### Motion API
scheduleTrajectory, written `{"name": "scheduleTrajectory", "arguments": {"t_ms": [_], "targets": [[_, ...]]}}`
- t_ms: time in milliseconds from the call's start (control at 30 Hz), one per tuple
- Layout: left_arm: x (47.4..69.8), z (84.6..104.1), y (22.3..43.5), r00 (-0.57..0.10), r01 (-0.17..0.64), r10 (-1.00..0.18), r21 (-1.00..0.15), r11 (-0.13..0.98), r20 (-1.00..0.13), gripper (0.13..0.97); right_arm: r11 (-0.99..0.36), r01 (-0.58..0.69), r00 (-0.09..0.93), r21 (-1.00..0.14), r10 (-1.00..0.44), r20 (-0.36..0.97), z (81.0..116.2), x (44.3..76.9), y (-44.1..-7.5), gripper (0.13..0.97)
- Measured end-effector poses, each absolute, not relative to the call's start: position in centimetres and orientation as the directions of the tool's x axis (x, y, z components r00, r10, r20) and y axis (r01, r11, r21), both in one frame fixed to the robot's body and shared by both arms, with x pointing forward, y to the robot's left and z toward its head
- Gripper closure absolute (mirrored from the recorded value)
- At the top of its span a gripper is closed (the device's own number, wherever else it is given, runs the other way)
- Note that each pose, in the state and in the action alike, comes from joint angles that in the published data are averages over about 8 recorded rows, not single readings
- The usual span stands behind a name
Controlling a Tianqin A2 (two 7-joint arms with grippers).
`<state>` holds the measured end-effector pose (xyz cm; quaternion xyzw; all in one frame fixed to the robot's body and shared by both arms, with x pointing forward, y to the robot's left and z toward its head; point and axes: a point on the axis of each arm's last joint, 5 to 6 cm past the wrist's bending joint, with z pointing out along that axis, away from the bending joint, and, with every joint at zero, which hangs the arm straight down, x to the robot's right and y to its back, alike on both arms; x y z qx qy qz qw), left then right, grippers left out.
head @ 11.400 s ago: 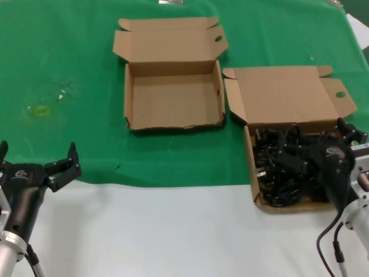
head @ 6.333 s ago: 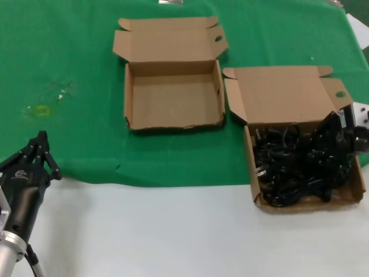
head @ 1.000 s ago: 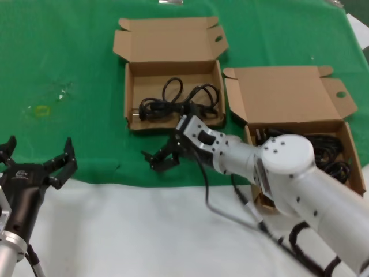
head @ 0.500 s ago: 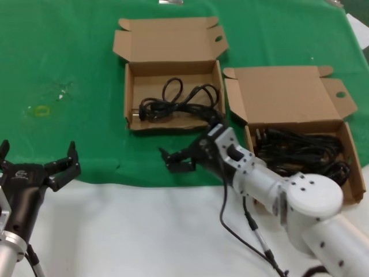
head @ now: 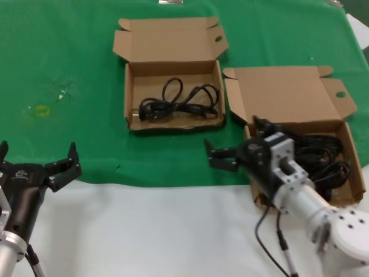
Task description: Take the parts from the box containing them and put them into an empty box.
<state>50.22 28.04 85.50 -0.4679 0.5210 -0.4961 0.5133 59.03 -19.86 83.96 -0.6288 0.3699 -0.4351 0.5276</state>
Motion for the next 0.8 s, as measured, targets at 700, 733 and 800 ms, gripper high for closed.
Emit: {"name": "scheduleTrajectory", "arguments": {"t_ms": [700, 733, 800], "targets": [[50.2, 85.5, 28.0, -0.035, 0.022, -0.997, -0.997, 0.070, -0.071, 0.132, -0.074, 0.012, 0.078, -0.997, -0.994, 0.075, 85.1, 52.0, -26.9, 0.130], [50.2, 85.5, 28.0, -0.035, 0.022, -0.997, -0.997, 0.070, -0.071, 0.132, -0.074, 0.012, 0.078, -0.997, -0.994, 0.075, 85.1, 52.0, -26.9, 0.130], [50.2, 85.5, 28.0, -0.035, 0.022, -0.997, -0.997, 0.070, -0.071, 0.132, -0.074, 0.012, 0.078, -0.997, -0.994, 0.075, 85.1, 52.0, -26.9, 0.130]]}}
